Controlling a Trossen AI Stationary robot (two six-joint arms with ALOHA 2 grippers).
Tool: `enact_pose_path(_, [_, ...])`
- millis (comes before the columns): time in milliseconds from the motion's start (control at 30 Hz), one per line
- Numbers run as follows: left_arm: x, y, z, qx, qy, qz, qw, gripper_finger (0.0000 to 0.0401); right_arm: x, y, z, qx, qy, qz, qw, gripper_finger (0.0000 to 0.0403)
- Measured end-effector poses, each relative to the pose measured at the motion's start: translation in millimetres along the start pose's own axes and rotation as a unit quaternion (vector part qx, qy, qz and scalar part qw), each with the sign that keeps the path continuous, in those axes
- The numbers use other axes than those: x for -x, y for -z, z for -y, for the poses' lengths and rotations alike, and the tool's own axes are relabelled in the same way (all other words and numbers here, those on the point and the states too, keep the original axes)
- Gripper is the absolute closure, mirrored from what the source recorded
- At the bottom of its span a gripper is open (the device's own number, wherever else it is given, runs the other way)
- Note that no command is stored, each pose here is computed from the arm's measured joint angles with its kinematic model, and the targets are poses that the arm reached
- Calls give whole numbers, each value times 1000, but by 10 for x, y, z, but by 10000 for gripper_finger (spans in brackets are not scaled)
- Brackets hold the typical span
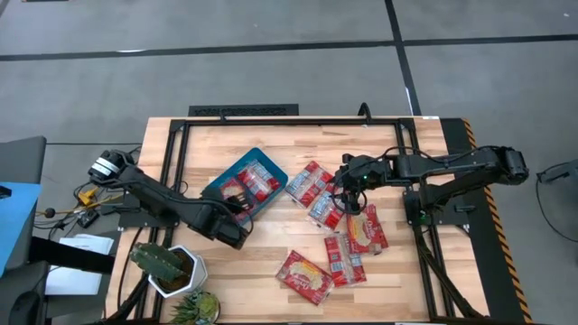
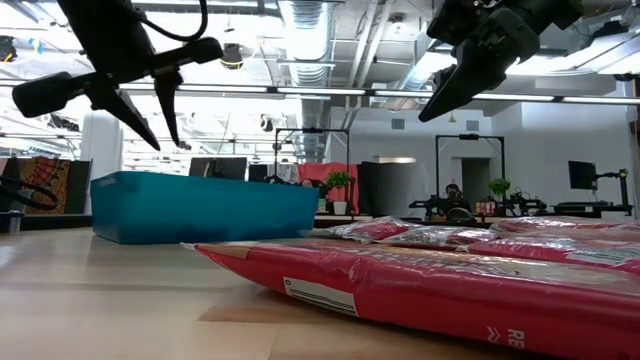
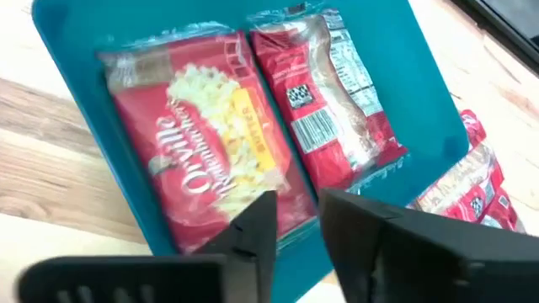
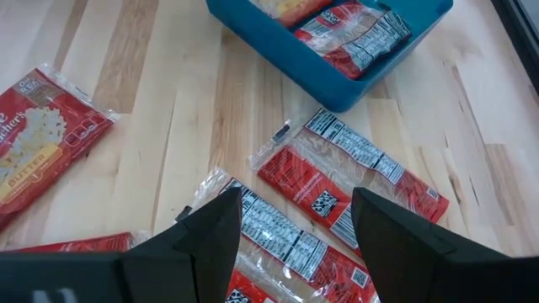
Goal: Sort popcorn bags into baskets
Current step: Put the red popcorn bag into the blue bin
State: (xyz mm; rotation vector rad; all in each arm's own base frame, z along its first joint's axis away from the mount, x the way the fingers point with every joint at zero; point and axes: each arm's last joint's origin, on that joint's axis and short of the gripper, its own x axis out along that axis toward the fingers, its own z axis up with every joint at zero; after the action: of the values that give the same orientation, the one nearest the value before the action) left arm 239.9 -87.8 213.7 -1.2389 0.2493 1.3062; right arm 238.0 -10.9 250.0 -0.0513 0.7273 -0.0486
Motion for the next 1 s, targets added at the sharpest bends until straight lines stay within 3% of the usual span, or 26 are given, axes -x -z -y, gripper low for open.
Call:
enact_pose_path(167, [27,31,2,-1,12,-9,1000,260,0,0,0,1,0,0,1000,154])
enact_pose_path(267, [84,29,69,23,53,-23,998,233,0,0,-1,1,-1,0,1000,154])
enact_pose_path(400, [135,18,312,20,138,-52,989,207,43,-2,1,1,-1,4,1000,154])
enact_pose_path(533, [116,-51,704,-9,242,-70,968,192,74,28,8,2,6,-10,1000,154])
enact_pose_path(667, [24,-223,1094,-30,342,-57,937,189,79,97,148,-8,107,-47,993,154])
enact_pose_path(800, [-200,-388,1276,-50,357,-24,933,196,28,133,410,-29,155,-63,985,154])
enact_pose_path(1000, [-527,-375,1450,-93,345,-52,932,204,-240,183,832,-85,175,-55,979,154])
